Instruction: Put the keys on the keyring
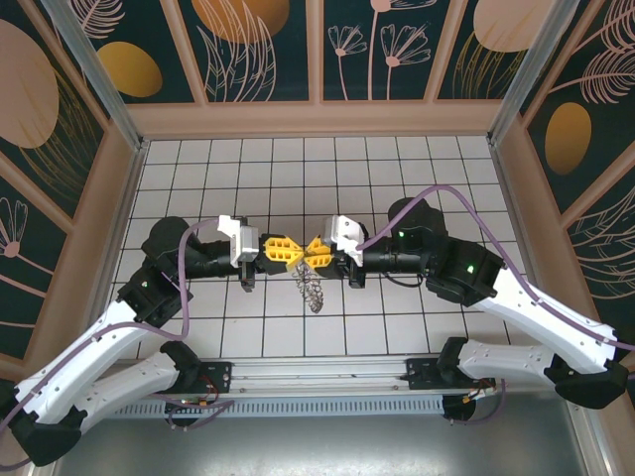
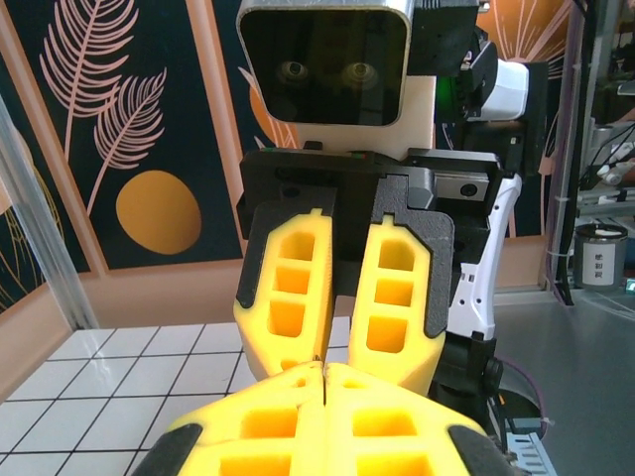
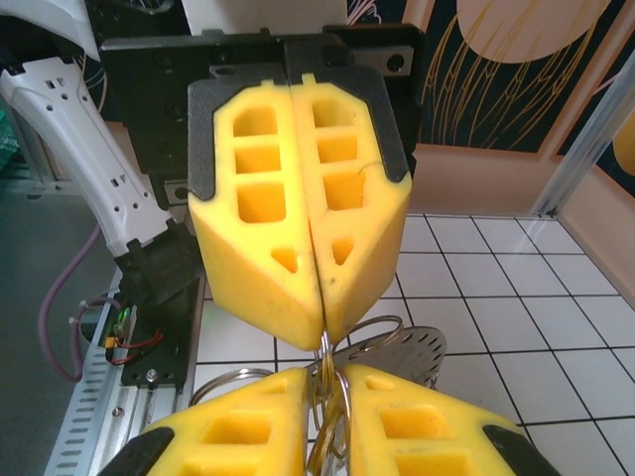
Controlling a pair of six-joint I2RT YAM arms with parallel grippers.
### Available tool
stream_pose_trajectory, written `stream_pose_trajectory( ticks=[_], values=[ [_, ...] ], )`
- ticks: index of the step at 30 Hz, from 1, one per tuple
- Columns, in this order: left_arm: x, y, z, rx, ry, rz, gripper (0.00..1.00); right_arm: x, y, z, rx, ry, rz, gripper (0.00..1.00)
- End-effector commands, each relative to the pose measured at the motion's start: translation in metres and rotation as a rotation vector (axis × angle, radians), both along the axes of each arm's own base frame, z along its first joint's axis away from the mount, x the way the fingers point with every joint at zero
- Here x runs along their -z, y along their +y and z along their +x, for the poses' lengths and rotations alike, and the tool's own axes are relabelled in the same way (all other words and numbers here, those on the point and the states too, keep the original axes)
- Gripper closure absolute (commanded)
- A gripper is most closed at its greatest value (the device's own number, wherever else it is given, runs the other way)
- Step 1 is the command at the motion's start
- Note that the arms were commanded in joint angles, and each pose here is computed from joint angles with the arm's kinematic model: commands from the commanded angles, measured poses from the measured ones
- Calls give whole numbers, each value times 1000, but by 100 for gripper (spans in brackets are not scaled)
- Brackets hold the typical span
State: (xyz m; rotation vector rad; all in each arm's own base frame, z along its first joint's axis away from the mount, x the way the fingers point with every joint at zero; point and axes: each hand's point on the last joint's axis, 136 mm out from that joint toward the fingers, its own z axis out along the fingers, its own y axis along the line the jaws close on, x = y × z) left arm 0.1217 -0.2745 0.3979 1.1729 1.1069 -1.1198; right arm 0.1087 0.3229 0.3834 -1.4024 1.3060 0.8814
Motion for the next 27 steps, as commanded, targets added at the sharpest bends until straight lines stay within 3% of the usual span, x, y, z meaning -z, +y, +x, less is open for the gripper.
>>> stream_pose_trajectory(
  ticks=[1,5,12,15,27],
  values=[
    [-20,3,-8,27,-44,-74,100,-6,3,-5,-25,-4,40,89],
    [-24,7,-11,25,-60,-95,100,-4,1,-2,-5,0,30,92],
    [-28,10,-12,15,-70,-92,100,-2,-4,-3,9,12,22,77],
    [-29,10,-13,15,-72,-97,100,-1,-4,-2,13,11,19,76],
    [-31,9,-12,19,-72,-100,100,3,-1,-3,-7,15,-1,96]
  ],
)
